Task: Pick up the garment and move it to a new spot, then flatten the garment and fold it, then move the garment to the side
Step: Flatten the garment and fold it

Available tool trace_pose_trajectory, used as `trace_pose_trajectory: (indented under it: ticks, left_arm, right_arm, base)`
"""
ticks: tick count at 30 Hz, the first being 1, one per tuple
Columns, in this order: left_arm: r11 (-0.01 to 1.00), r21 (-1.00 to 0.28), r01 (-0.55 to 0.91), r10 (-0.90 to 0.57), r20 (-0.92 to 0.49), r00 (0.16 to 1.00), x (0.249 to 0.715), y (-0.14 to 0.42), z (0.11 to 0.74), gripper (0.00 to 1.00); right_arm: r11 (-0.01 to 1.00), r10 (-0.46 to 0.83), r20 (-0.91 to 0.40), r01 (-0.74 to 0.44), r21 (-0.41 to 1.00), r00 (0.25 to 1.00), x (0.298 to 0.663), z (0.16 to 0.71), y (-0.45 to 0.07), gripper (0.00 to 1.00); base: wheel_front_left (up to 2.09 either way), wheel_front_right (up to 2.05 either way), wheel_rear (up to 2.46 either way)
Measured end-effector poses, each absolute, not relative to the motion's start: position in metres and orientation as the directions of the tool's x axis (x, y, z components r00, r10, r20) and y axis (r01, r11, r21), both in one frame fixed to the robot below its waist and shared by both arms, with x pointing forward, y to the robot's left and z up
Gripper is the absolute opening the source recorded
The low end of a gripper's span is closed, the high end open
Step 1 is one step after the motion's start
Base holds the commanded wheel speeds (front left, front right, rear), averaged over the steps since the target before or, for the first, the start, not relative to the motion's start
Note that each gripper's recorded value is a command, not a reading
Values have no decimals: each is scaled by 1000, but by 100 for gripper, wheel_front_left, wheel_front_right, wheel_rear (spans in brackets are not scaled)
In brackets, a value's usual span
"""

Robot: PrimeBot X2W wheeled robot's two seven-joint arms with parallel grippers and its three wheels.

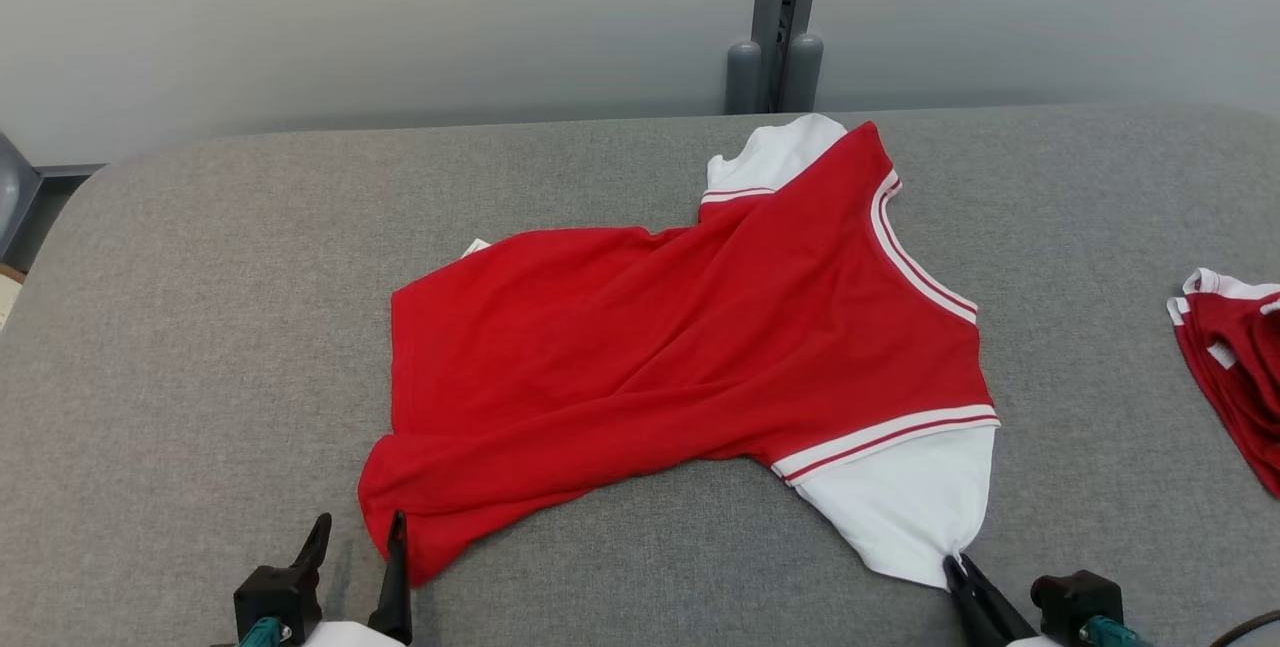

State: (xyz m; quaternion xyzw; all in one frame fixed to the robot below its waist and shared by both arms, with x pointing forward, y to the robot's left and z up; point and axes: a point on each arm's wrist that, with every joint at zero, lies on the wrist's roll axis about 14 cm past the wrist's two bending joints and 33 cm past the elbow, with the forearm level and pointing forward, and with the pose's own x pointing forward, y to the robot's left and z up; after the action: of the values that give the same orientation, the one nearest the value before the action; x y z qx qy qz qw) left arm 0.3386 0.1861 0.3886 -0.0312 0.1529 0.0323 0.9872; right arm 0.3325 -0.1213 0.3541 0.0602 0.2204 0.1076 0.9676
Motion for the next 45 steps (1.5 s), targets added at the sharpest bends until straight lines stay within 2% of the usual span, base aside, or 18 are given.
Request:
trace_pose_trajectory:
  ticks: [9,16,33,34,35,36,45]
  left_arm:
    - [988,-145,-49,-2,-330,944,343,171,380,100]
    - [977,-206,-61,-19,-365,931,343,165,369,100]
    - [982,-169,-81,3,-416,909,351,169,354,100]
    - [984,-164,-76,1,-419,908,352,169,353,59]
    - [985,-159,-72,-3,-425,905,352,168,351,43]
    - [986,-154,-67,-6,-428,904,353,167,350,0]
    - [987,-158,-38,-28,-397,917,358,163,360,0]
  right_arm:
    - [989,129,-376,-88,123,918,341,365,-156,0]
    - [990,113,-358,-76,116,927,343,371,-161,0]
    - [988,125,-309,-88,130,943,359,384,-157,0]
    - [987,125,-308,-88,131,943,360,384,-156,0]
    - [987,124,-307,-87,132,944,360,384,-157,0]
    - [987,123,-304,-86,134,945,360,385,-157,0]
    - [987,104,-243,-70,143,964,369,404,-162,0]
  base:
    - [0,0,0]
    - [0,0,0]
    - [0,0,0]
    - [0,0,0]
    - [0,0,0]
    - [0,0,0]
    - [0,0,0]
